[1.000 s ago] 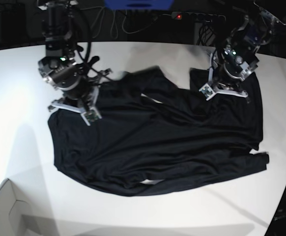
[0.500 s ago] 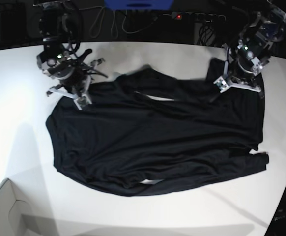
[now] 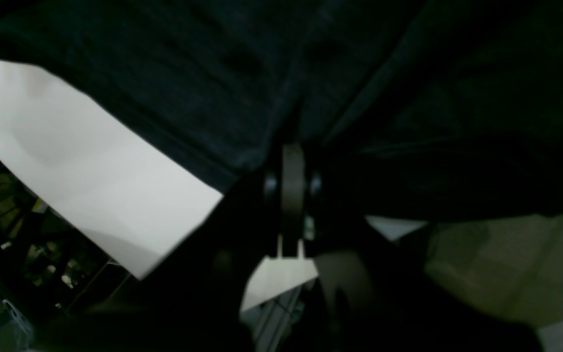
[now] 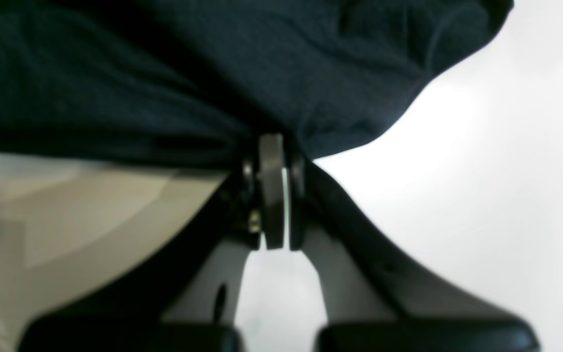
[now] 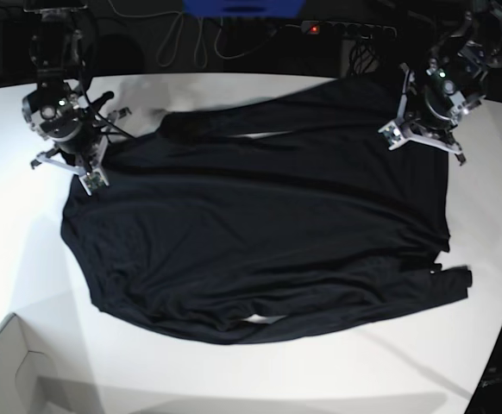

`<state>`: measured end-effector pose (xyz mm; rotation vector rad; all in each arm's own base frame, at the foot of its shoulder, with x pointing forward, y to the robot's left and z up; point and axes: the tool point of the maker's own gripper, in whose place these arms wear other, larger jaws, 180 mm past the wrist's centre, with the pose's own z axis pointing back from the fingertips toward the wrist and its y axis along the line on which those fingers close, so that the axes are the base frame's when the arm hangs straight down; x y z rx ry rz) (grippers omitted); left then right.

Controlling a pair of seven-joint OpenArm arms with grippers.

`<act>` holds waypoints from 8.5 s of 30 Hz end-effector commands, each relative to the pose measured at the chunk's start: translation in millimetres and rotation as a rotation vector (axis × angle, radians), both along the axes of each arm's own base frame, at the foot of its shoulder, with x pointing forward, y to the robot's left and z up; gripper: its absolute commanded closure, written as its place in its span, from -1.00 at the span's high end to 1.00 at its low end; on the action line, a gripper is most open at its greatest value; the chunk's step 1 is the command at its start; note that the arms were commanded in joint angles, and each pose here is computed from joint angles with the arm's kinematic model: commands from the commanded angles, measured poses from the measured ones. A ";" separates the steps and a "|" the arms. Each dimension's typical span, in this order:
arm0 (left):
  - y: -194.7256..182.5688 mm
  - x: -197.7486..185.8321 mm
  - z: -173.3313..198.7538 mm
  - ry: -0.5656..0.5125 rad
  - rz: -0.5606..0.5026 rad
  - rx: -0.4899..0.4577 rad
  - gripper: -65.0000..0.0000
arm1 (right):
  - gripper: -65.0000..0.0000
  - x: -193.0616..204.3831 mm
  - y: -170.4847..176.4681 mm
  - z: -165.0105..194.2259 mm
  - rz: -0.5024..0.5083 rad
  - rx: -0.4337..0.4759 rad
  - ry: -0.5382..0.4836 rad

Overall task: Layout the t-shirt on the table in an organized manner, then fold the t-shirt properly
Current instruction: 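Grasp the shoulder edges with both grippers and pull them apart, then grasp the hem with both grippers and pull it toward the collar, then release the hem and regrasp the shoulder edges with both grippers, then pull the shoulder edges apart with both grippers to smooth the shirt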

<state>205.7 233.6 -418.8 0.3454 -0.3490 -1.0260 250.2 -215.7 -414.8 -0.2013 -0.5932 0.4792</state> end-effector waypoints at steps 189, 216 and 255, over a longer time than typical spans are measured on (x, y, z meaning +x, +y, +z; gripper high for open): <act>30.1 81.0 -15.2 -0.250 1.039 -0.741 -0.28 | -1.00 -13.3 -30.8 4.7 -0.261 0.080 -0.081; 31.6 81.8 -13.0 -0.258 1.039 -0.741 -0.28 | -1.00 18.9 24.5 -1.0 -0.092 0.185 -0.063; 18.6 96.0 93.8 -0.462 0.844 -0.770 -0.28 | -1.00 -10.8 1.9 36.9 -0.049 0.053 -0.123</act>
